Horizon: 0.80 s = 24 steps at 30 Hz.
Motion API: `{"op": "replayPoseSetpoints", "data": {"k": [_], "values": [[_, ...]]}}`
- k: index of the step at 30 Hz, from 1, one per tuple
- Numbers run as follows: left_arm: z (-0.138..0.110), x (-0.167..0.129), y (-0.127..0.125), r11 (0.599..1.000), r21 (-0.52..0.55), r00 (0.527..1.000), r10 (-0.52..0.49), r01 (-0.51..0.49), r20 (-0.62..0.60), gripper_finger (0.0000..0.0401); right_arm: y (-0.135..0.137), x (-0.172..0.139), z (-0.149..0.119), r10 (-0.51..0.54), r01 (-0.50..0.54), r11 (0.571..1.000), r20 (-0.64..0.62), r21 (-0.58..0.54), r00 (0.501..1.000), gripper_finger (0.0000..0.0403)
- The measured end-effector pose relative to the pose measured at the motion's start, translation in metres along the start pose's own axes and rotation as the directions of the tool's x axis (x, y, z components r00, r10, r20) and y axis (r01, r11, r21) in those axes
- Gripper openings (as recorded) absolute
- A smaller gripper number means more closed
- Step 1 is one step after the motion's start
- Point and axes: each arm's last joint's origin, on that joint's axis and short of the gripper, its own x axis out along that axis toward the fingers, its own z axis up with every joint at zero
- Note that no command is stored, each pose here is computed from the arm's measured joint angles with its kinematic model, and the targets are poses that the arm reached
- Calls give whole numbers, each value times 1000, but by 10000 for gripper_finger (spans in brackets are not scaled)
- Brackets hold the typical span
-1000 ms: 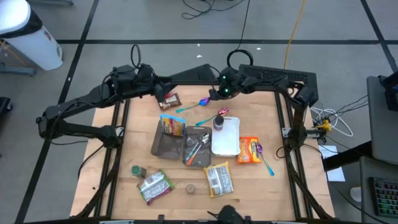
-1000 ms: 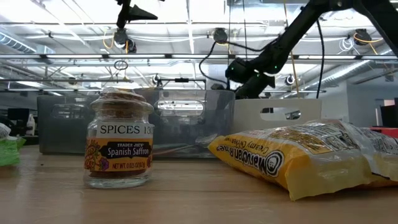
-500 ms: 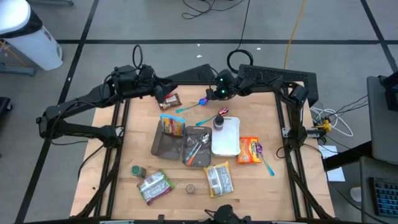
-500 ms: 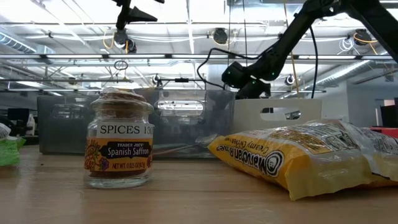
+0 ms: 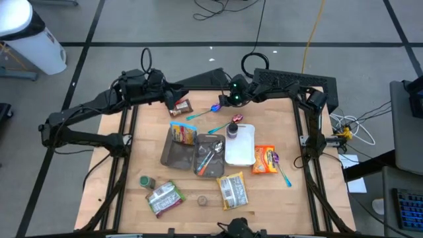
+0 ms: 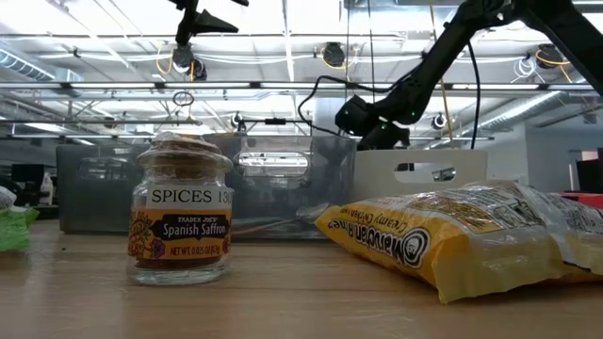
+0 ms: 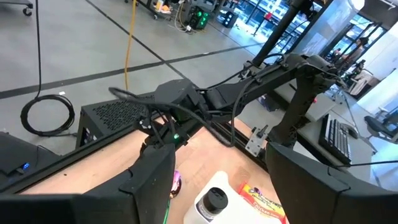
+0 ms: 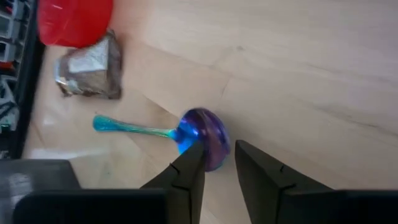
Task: Pick & Place Food Item
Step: Put the blue spoon into the right gray bin
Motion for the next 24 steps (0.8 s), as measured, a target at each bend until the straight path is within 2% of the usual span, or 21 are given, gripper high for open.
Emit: {"op": "replayPoseSetpoints", "data": {"k": [6, 11, 14, 19, 24], "values": [[0, 0, 0, 1000, -1, 1000, 0, 0, -1, 255, -7, 12, -6, -16, 17, 999, -32, 35, 999, 93], [0, 0, 0, 1000, -4, 1000, -9, 9, -7, 255, -3, 16, -9, 2, -2, 1000, -25, 20, 1000, 101], [0, 0, 0, 1000, -5, 1000, -11, 11, -7, 255, 0, 17, -8, 24, -24, 1000, -4, 6, 1000, 82], [0, 0, 0, 1000, -4, 1000, -11, 11, -8, 255, 1, 17, -7, 29, -29, 1000, 3, -1, 1000, 12], [-2, 0, 1, 1000, -1, 1000, -1, 1, -25, 255, 1, 16, -7, 31, -31, 1000, 3, 3, 1000, 7]]}}
